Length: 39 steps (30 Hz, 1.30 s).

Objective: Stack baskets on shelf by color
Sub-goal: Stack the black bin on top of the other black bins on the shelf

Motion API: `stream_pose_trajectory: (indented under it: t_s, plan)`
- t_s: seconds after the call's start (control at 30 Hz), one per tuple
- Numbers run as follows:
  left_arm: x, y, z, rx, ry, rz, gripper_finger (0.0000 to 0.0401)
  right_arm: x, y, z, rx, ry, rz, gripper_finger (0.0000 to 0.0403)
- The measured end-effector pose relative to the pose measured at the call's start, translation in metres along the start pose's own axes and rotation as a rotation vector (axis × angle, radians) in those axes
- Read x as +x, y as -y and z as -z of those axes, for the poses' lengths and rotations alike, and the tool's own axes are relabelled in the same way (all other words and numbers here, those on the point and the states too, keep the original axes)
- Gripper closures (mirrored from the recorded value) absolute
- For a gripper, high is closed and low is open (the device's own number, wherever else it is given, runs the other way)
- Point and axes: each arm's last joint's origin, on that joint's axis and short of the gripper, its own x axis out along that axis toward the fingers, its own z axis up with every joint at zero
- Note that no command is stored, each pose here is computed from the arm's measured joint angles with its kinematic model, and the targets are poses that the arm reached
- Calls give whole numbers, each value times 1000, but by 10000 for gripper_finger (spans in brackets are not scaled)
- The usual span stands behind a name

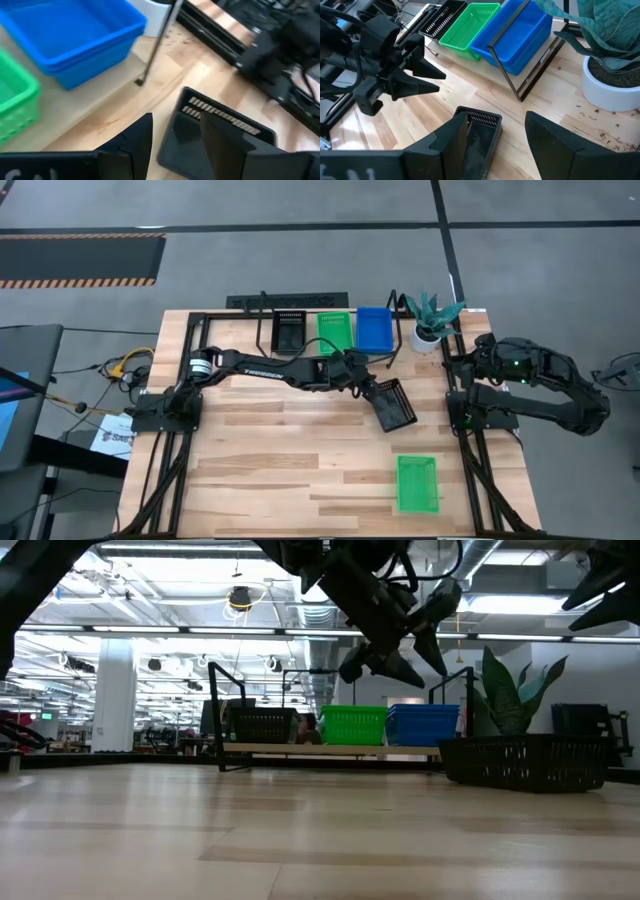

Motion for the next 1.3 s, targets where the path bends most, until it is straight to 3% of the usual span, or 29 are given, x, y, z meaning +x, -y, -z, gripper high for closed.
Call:
stream_pose_trajectory:
  t_s: [0.13,0.37,0.5,0.63,1.07,1.3]
  plan:
    - [-1,-1,4,-41,15,-70,248,0,0,0,0,1,2,179]
    - [4,4,11,-21,25,-58,247,0,0,0,0,2,2,179]
    - [18,9,21,-61,11,16,228,0,0,0,0,1,2,179]
    - [26,7,29,-101,33,-30,204,0,0,0,0,1,2,179]
    - [55,-6,37,9,28,31,188,0,0,0,-9,-10,-12,179]
    - [68,-14,53,78,-67,52,188,0,0,0,-10,-11,-13,179]
